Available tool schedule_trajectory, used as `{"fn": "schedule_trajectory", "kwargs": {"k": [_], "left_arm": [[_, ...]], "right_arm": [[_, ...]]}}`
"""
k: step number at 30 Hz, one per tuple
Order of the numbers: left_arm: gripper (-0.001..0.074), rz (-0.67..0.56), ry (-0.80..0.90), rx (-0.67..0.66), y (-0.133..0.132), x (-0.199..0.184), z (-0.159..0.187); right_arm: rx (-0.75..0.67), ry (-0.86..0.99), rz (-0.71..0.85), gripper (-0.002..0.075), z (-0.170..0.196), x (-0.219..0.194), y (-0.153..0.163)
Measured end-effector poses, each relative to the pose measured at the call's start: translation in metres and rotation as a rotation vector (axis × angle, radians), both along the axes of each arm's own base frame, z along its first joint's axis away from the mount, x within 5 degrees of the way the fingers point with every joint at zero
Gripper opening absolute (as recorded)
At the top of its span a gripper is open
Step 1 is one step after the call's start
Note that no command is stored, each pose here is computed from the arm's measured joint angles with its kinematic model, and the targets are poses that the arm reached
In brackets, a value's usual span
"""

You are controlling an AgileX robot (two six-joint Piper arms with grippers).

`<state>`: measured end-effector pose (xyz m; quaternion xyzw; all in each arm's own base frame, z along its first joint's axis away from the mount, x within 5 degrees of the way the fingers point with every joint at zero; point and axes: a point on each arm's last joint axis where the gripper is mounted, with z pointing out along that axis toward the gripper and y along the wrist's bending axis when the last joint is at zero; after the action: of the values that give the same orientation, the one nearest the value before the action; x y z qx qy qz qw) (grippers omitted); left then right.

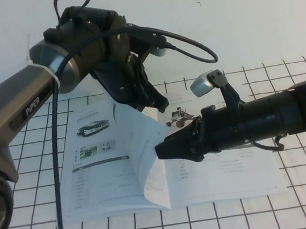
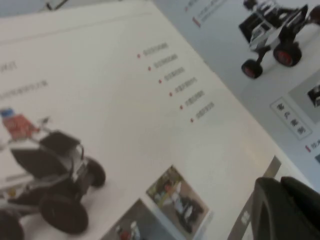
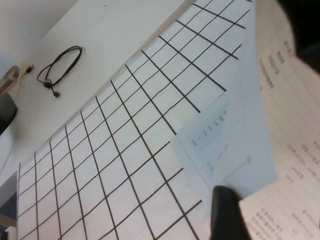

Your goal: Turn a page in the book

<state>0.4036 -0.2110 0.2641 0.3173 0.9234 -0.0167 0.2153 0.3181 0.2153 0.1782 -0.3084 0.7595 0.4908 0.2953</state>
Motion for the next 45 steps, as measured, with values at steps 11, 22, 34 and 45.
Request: {"fn": "schedule_trajectory", "kwargs": {"k": [11, 22, 34, 45], "left_arm": [[-0.0002, 0.159, 0.131, 0.061, 0.051, -0.012, 0.029], [-0.0002, 0.251, 0.155, -0.041, 0.107, 0.007, 0.018], [-0.0002, 0.193, 0.155, -0.257, 0.105, 0.005, -0.004], [-0.0002, 0.064, -0.294, -0.371, 0.122, -0.092, 0.164]], "right_arm": [[0.003, 0.008, -0.006, 0.0376, 0.001, 0.001, 0.0], [-0.025, -0.142, 0.0, 0.0375, 0.053, -0.004, -0.026], [-0.154, -0.376, -0.13, 0.0212, 0.152, -0.038, -0.118], [-0.565, -0.476, -0.509, 0.0001, 0.212, -0.115, -0.188]]}}
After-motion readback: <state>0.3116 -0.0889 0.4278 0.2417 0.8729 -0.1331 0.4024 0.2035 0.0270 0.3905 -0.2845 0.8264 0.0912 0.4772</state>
